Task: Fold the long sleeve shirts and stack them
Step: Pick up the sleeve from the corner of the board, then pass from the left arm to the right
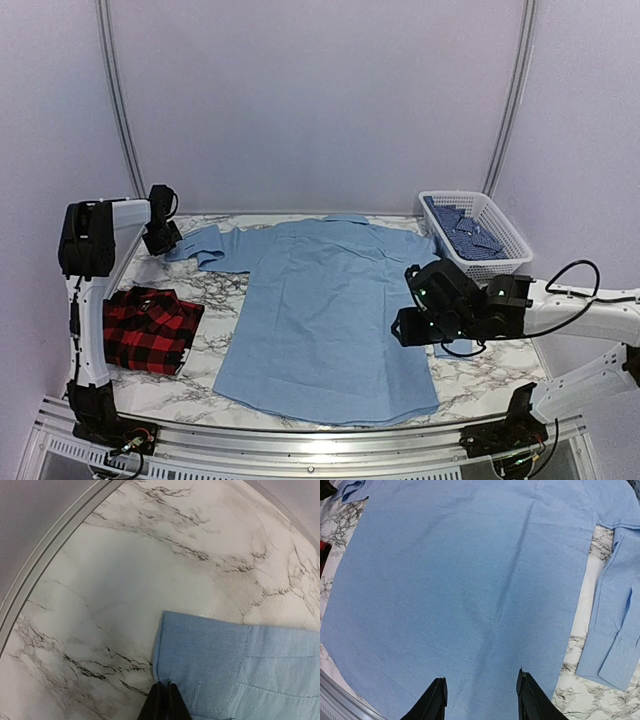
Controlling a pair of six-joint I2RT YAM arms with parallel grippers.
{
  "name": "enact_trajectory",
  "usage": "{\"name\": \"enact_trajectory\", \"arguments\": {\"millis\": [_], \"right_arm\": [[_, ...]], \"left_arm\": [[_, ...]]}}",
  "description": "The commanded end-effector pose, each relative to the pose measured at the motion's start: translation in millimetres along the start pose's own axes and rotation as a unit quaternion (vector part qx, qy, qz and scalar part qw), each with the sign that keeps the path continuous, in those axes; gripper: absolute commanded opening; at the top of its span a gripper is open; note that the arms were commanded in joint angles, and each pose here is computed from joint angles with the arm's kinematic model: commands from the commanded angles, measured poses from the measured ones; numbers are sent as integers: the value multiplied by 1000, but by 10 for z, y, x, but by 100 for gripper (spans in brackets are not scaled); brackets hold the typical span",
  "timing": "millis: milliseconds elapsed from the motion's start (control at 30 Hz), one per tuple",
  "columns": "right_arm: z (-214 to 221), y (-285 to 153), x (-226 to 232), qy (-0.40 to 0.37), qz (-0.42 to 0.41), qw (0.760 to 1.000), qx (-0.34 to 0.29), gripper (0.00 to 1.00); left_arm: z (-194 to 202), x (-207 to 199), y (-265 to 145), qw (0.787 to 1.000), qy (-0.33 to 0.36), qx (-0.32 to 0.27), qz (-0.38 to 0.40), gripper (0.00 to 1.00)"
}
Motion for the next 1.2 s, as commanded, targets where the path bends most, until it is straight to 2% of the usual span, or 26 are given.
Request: {"name": "enact_trajectory", "arguments": {"millis": [0, 300, 500, 667, 800, 967, 1167], "right_arm": [[-247, -46, 215, 5, -39, 999, -36, 44], [-534, -29, 433, 15, -85, 993, -81, 41], [-692, 20, 489, 19, -103, 988, -115, 40], [-808, 75, 443, 47, -145, 980, -131, 43], [-881, 136, 408, 65, -167, 973, -145, 53], [-1022, 244, 469, 88, -227, 959, -147, 54], [-1109, 439, 737, 66, -296, 946, -117, 62]], "left_arm": [[-121, -76, -294, 999, 21, -4, 34, 0], [-355, -336, -1213, 987, 55, -90, 123, 0], [-192, -721, -2010, 955, 129, -145, 226, 0], [297, -1161, -2514, 913, 200, -141, 326, 0], [774, -1483, -2832, 880, 247, -126, 385, 0], [1405, -1829, -3140, 833, 296, -108, 455, 0], [1894, -2057, -3167, 804, 287, -56, 517, 0]]}}
Point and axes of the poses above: each gripper's point midway between its finger pads, its own y axis out along the fingers, its own x axis along the line the jaws close on, z = x × y, the point moved 7 cm from there along -y, back along the fingers, and after that the axes turned 10 degrees about y, right-handed, at the moved point
